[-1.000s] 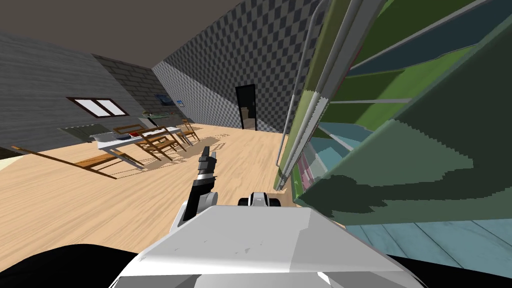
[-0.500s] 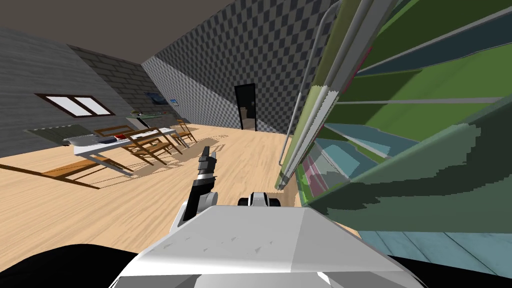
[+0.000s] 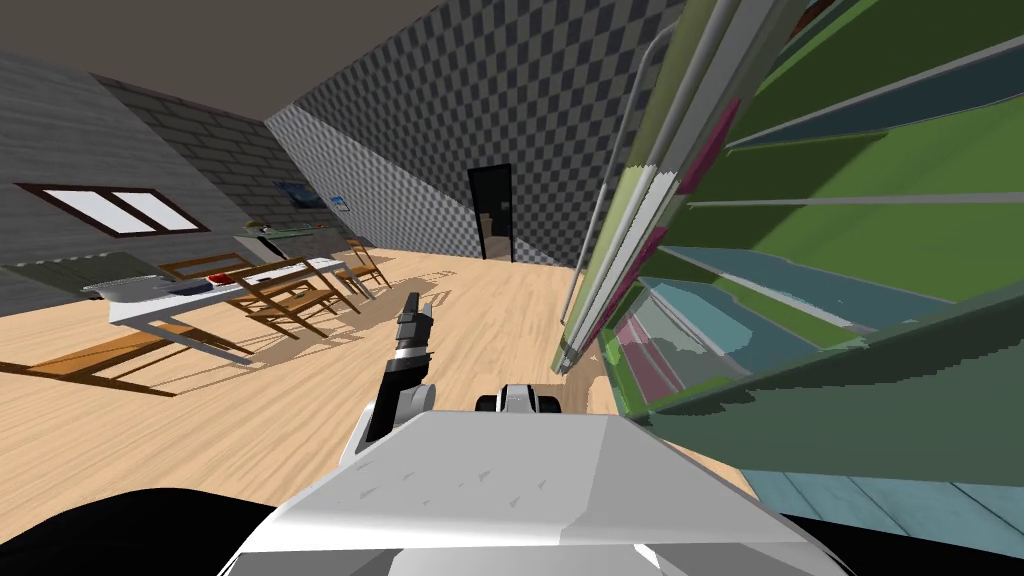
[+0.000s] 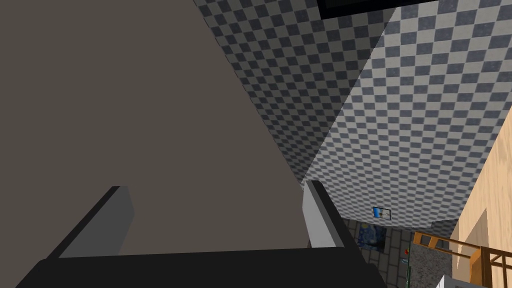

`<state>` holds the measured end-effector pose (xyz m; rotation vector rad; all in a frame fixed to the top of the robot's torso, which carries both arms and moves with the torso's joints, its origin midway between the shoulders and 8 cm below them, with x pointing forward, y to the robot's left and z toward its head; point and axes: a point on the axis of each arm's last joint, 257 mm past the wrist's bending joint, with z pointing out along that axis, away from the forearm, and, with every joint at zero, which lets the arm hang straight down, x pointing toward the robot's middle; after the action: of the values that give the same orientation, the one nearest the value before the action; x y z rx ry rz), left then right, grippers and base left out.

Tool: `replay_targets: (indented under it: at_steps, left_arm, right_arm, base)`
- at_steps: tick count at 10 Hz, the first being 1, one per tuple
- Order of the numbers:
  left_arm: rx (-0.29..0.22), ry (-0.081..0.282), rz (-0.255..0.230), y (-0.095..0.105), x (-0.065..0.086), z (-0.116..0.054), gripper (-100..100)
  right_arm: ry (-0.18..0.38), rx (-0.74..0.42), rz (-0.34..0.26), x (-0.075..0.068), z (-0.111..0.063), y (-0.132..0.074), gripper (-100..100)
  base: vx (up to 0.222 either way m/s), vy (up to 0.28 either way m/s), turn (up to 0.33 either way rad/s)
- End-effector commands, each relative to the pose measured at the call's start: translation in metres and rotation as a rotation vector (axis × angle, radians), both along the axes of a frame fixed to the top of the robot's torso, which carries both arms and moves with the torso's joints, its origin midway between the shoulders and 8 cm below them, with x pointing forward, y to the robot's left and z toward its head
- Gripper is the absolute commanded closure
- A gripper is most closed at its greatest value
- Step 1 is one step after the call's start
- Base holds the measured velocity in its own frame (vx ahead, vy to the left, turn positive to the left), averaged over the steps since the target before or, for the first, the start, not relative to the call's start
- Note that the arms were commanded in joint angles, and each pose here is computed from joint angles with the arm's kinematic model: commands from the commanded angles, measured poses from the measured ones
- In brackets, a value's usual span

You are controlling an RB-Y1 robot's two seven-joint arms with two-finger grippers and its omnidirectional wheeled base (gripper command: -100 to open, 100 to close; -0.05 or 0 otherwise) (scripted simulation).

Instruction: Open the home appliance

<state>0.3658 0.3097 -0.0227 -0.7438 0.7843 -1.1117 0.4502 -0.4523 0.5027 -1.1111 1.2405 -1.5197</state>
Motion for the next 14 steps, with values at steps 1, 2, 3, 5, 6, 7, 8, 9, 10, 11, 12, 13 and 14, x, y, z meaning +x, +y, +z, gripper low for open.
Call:
replay_targets:
  at_steps: [1, 2, 3, 5, 6, 7, 8, 9, 10, 11, 12, 13, 14]
  left_arm:
    - [0.000, 0.000, 0.000, 0.000, 0.000, 0.000, 0]
    - [0.000, 0.000, 0.000, 0.000, 0.000, 0.000, 0]
    - [0.000, 0.000, 0.000, 0.000, 0.000, 0.000, 0]
    - [0.000, 0.000, 0.000, 0.000, 0.000, 0.000, 0]
    - [0.000, 0.000, 0.000, 0.000, 0.000, 0.000, 0]
    - [0.000, 0.000, 0.000, 0.000, 0.000, 0.000, 0]
    - [0.000, 0.000, 0.000, 0.000, 0.000, 0.000, 0]
    - [0.000, 0.000, 0.000, 0.000, 0.000, 0.000, 0]
    - [0.000, 0.000, 0.000, 0.000, 0.000, 0.000, 0]
    - [0.000, 0.000, 0.000, 0.000, 0.000, 0.000, 0]
    - [0.000, 0.000, 0.000, 0.000, 0.000, 0.000, 0]
    - [0.000, 0.000, 0.000, 0.000, 0.000, 0.000, 0]
    - [0.000, 0.000, 0.000, 0.000, 0.000, 0.000, 0]
  right_arm:
    - [0.001, -0.004, -0.025, -0.002, 0.002, -0.007, -100]
    - [0.001, -0.005, -0.037, -0.003, 0.003, -0.010, -100]
    - [0.002, -0.006, -0.057, -0.005, 0.004, -0.016, -100]
    - [0.001, -0.007, -0.086, -0.008, 0.006, -0.024, -100]
    - [0.000, -0.008, -0.108, -0.011, 0.008, -0.031, -100]
    - [0.000, -0.008, -0.125, -0.013, 0.009, -0.036, -100]
    - [-0.001, -0.009, -0.141, -0.015, 0.010, -0.040, -100]
    - [-0.002, -0.010, -0.157, -0.017, 0.012, -0.044, -100]
    - [-0.003, -0.011, -0.175, -0.019, 0.013, -0.049, -100]
    - [-0.004, -0.011, -0.189, -0.021, 0.015, -0.053, -100]
    - [-0.006, -0.012, -0.211, -0.024, 0.016, -0.059, -100]
    - [-0.007, -0.011, -0.229, -0.027, 0.018, -0.065, -100]
    - [-0.009, -0.010, -0.243, -0.030, 0.019, -0.069, -100]
  base:
    - [0.094, 0.107, -0.030]
    - [0.156, 0.154, -0.059]
    - [0.161, 0.167, -0.052]
    - [0.178, 0.175, -0.035]
    - [0.210, 0.163, -0.048]
    - [0.192, 0.181, -0.059]
    - [0.173, 0.177, -0.045]
    - [0.146, 0.160, -0.030]
    - [0.135, 0.173, -0.048]
    - [0.159, 0.174, -0.041]
    - [0.188, 0.191, -0.045]
    - [0.182, 0.174, -0.055]
    - [0.191, 0.151, -0.044]
